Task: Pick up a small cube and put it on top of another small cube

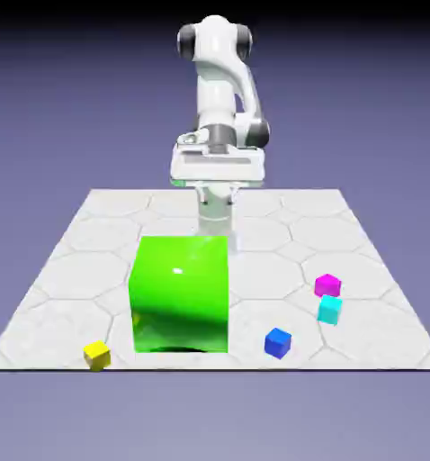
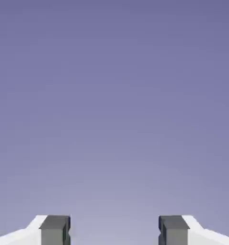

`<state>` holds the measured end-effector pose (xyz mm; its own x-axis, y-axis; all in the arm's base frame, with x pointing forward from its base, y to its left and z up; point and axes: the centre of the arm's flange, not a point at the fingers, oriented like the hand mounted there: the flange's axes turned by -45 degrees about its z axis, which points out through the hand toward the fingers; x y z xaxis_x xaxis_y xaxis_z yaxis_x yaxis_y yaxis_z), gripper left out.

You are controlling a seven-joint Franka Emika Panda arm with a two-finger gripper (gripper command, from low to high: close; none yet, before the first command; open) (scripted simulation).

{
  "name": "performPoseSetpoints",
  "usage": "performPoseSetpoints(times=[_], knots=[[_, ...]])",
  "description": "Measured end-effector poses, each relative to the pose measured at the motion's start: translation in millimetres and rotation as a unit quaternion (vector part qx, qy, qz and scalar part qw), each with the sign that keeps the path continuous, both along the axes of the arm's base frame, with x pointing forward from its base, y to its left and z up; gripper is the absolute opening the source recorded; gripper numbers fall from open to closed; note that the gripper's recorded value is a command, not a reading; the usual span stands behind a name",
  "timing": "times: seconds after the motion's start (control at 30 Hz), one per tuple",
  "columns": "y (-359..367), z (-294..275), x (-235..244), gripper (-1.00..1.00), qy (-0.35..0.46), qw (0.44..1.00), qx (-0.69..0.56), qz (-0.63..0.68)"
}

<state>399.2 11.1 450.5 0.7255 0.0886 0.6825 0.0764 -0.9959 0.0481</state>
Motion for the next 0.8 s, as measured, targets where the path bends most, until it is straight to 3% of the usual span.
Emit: performPoseSetpoints(times=[0.4,0.8], knots=[[75.8,-103.9,78.3,0.00,0.206,0.959,-0.095,0.168],[155.2,-247.5,105.2,0.00,0.390,0.840,-0.181,0.332]])
